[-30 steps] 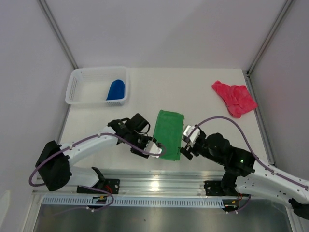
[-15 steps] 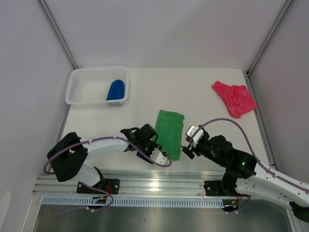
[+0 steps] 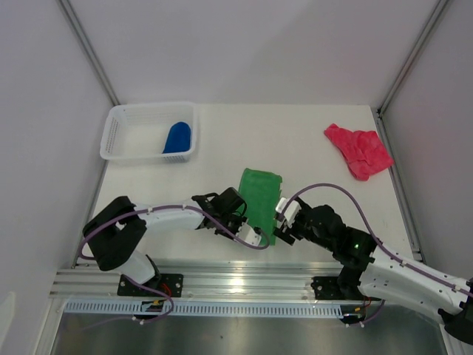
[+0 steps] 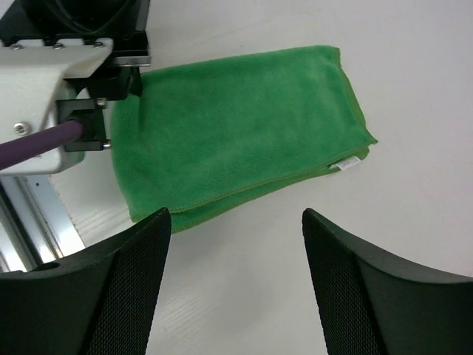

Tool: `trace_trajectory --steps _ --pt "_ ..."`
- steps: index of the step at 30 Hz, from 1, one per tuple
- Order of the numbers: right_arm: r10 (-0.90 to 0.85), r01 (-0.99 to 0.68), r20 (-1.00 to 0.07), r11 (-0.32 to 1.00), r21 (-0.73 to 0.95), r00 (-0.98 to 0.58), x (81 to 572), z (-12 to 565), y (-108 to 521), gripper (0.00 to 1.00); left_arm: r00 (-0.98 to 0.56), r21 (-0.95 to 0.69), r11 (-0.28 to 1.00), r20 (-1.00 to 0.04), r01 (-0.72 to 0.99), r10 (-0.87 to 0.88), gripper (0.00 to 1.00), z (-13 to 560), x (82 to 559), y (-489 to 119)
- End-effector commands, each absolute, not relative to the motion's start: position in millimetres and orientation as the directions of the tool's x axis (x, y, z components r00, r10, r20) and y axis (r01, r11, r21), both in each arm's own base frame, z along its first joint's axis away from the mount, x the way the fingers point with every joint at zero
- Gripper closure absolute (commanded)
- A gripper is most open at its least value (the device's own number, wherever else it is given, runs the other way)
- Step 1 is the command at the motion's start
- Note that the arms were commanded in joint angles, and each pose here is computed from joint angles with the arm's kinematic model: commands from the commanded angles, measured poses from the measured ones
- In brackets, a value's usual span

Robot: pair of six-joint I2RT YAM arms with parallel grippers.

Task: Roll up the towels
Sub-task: Roll the towel

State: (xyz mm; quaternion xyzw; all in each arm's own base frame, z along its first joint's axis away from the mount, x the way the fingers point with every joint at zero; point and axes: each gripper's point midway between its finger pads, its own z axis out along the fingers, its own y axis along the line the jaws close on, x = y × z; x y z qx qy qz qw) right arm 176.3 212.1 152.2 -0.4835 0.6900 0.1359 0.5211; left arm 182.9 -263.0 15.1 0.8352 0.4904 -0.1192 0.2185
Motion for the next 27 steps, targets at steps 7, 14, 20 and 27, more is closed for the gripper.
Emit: trace_trajectory --steps 7,14,20,27 --pt "-0.565 -0.940 -0.809 0.161 -0.300 0.161 137.7 123.4 234.3 0.28 0.171 -0.062 -0.237 -0.520 0.970 0.837 0.99 43.9 158.9 -253.7" --pt "-0.584 -0.942 -0.795 0.146 -0.301 0.164 151.8 119.1 226.5 0.29 -0.093 -0.275 -0.086 -0.577 0.958 0.811 0.99 67.5 166.6 -263.1" --pt "-0.582 -0.936 -0.783 0.101 -0.337 0.219 163.2 97.8 243.9 0.29 -0.240 -0.398 -0.011 -0.574 0.917 0.783 0.99 64.5 163.4 -261.2" --pt "-0.578 -0.927 -0.775 0.083 -0.366 0.255 171.1 84.1 261.5 0.28 -0.309 -0.423 0.055 -0.560 0.904 0.769 0.99 62.4 177.0 -259.0"
